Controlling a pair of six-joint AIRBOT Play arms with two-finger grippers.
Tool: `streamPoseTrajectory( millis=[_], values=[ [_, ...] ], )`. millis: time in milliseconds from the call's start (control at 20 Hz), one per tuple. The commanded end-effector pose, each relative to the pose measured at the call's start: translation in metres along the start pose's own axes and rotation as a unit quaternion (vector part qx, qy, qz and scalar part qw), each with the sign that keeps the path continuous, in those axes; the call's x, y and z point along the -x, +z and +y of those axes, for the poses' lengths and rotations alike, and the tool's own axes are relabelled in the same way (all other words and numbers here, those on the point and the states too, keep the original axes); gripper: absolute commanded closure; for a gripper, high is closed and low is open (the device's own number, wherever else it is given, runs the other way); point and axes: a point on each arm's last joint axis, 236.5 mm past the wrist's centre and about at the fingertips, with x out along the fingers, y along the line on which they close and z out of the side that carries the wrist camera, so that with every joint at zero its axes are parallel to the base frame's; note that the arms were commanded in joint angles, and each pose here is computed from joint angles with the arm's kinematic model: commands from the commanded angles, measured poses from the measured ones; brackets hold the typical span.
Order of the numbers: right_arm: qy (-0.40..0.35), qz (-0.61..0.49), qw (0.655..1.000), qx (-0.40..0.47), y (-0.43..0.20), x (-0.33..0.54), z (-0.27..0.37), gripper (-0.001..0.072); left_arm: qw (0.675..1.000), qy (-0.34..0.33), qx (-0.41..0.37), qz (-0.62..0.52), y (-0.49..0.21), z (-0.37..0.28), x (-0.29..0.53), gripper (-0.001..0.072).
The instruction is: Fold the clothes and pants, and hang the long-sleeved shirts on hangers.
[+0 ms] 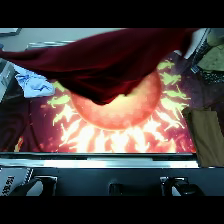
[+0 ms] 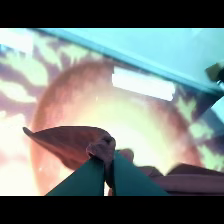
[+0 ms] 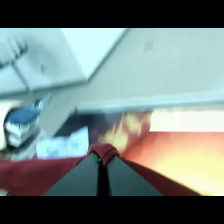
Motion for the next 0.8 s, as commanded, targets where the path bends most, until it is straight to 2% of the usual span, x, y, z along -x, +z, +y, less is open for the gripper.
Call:
streamPoseTrajectory(
  millis=[0,200,350,500,650,750],
  values=[
    [-0.022,-0.143,0.988,0.054,0.079,0.081,0.037,0.0679,0.994,0.001,-0.031,-0.103,0.024,-0.045,0.088,0.0691],
    [-0.043,-0.152,0.986,0.047,0.086,0.083,0.027,0.0679,0.984,-0.001,0.000,-0.178,0.048,-0.055,0.121,0.0691],
    [-0.077,-0.055,0.995,-0.035,0.041,0.019,-0.024,0.0679,0.993,0.003,0.021,-0.117,0.034,-0.038,0.080,0.0691],
    [-0.105,0.125,0.976,-0.146,-0.062,-0.066,-0.085,0.0679,0.999,0.006,0.048,0.011,-0.010,-0.012,-0.005,0.0691],
    [-0.132,0.293,0.918,-0.234,-0.188,-0.134,-0.149,0.0678,0.986,0.026,0.088,0.139,-0.078,0.028,-0.103,0.0691],
    [-0.152,0.363,0.874,-0.285,-0.267,-0.166,-0.191,0.0678,0.968,0.050,0.114,0.219,-0.133,0.062,-0.163,0.0691]
  ],
)
